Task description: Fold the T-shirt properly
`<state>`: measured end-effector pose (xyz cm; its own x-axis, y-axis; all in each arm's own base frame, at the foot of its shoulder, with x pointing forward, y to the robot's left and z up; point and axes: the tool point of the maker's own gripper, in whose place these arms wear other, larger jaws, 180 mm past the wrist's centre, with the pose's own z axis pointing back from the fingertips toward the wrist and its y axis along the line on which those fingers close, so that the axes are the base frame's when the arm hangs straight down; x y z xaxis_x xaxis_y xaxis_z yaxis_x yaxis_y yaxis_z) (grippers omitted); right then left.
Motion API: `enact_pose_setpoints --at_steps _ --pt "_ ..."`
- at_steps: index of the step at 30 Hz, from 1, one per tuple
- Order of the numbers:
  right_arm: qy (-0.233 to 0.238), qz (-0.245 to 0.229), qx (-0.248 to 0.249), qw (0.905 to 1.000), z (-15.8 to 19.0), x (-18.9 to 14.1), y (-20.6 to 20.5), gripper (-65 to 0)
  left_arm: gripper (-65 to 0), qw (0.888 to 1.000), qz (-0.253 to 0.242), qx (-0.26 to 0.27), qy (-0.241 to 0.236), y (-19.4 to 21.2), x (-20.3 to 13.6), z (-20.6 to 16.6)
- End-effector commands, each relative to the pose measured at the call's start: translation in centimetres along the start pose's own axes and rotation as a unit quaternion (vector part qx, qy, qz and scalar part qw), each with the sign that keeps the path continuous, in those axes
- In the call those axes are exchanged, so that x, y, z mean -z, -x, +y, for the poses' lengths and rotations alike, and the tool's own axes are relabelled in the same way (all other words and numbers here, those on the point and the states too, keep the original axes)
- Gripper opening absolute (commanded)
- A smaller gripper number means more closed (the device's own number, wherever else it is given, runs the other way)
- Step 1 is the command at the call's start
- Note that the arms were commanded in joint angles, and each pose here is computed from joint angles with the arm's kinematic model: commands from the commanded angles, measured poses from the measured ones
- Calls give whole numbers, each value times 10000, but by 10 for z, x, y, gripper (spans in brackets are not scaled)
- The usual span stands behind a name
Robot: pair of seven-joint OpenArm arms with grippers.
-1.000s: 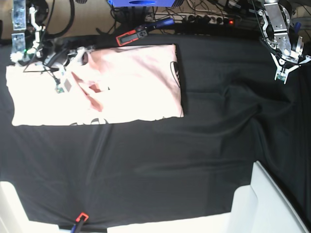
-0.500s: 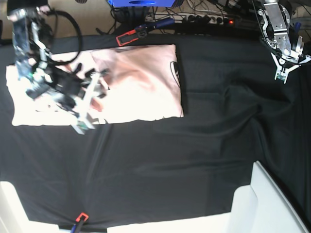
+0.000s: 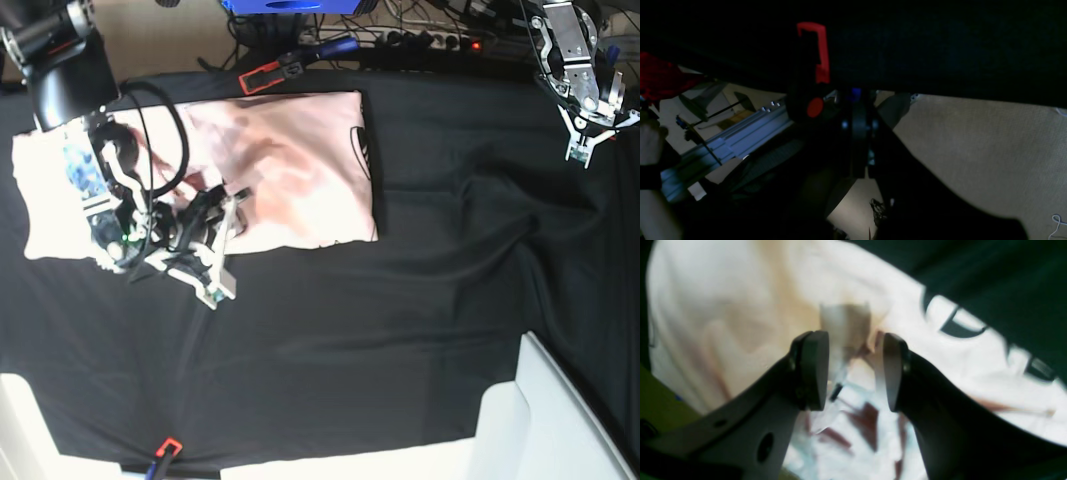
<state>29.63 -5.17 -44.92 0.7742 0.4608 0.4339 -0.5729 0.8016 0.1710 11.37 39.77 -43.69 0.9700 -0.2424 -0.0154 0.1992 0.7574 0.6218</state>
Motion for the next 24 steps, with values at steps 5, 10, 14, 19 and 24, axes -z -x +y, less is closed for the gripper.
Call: enact_pose_setpoints --at_steps 5,10,14,19,24 --pt "-135 -133 -161 9997 -10 4 -13 -389 -650 9998 -20 -6 -195 -2 -2 14" --pt "-170 -139 -90 9997 -10 9 -9 -390 -650 9998 -32 -16 -199 -3 -3 14" --pt "-221 -226 -112 9994 -4 9 -19 -390 -650 9998 -49 -33 -198 -5 -3 14" --pt "-209 -285 -139 9993 -5 8 -26 -395 -650 9998 -49 -36 -191 -5 -3 13" --pt "-201 -297 -145 9993 -6 7 -28 -406 -650 9998 -43 -35 -186 -4 -2 13"
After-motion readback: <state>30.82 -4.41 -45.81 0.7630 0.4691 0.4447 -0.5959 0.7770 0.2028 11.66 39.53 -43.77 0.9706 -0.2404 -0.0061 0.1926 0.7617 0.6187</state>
